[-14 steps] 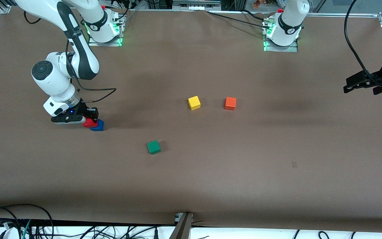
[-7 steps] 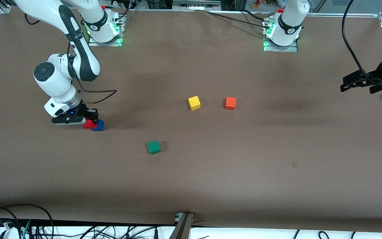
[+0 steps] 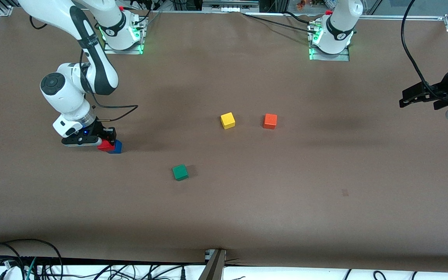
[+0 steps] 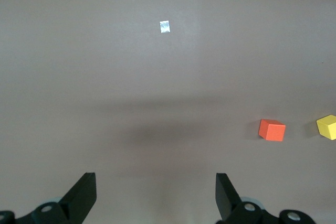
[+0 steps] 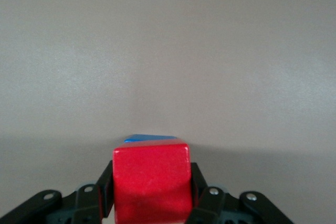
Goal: Pass red block to right arm, stack on blue
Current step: 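Lower the red cube onto the blue cube with the right gripper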
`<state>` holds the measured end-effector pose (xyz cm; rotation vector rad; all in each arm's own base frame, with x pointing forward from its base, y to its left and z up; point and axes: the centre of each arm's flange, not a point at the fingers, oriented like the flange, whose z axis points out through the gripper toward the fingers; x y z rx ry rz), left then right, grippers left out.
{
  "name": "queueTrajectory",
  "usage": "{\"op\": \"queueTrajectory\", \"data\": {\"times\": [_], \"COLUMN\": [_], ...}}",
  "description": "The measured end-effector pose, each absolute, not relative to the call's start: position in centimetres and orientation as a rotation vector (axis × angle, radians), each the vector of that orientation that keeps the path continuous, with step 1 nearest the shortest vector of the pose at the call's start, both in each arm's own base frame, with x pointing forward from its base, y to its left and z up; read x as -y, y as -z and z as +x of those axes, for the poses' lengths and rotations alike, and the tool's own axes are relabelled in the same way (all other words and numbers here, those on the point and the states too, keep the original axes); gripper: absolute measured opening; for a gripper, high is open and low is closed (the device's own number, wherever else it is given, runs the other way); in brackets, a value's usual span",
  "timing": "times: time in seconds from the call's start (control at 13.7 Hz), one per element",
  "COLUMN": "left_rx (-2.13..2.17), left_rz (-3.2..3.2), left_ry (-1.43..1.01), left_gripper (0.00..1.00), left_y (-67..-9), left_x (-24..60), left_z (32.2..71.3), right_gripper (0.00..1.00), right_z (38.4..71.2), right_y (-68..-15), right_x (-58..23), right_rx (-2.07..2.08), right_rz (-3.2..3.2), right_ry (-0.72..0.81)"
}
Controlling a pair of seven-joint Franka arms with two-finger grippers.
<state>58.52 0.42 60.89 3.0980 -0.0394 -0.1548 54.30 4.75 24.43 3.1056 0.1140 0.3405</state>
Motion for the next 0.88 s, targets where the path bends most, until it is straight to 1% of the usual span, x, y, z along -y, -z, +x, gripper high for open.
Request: {"op": "queueTrajectory", "data": {"times": [0.66, 0.88], "left_rx": [0.037, 0.037], "left_rz": [3.098, 3.098], "left_ry": [0.155, 0.155], "left_gripper": [1.0, 1.0], "left_y": [-60.88, -60.88], "left_x": [-0.51, -0.52], "left_z": [58.52, 58.52], "right_gripper": [0.57, 0.61], "right_z": [54.35, 54.33], "right_y": [-24.37, -24.21], "right_x": [-4.84, -4.84], "right_rx": [-0.117, -0.116], "right_rz": [3.103, 3.103], "right_ry": [-0.351, -0.348]}}
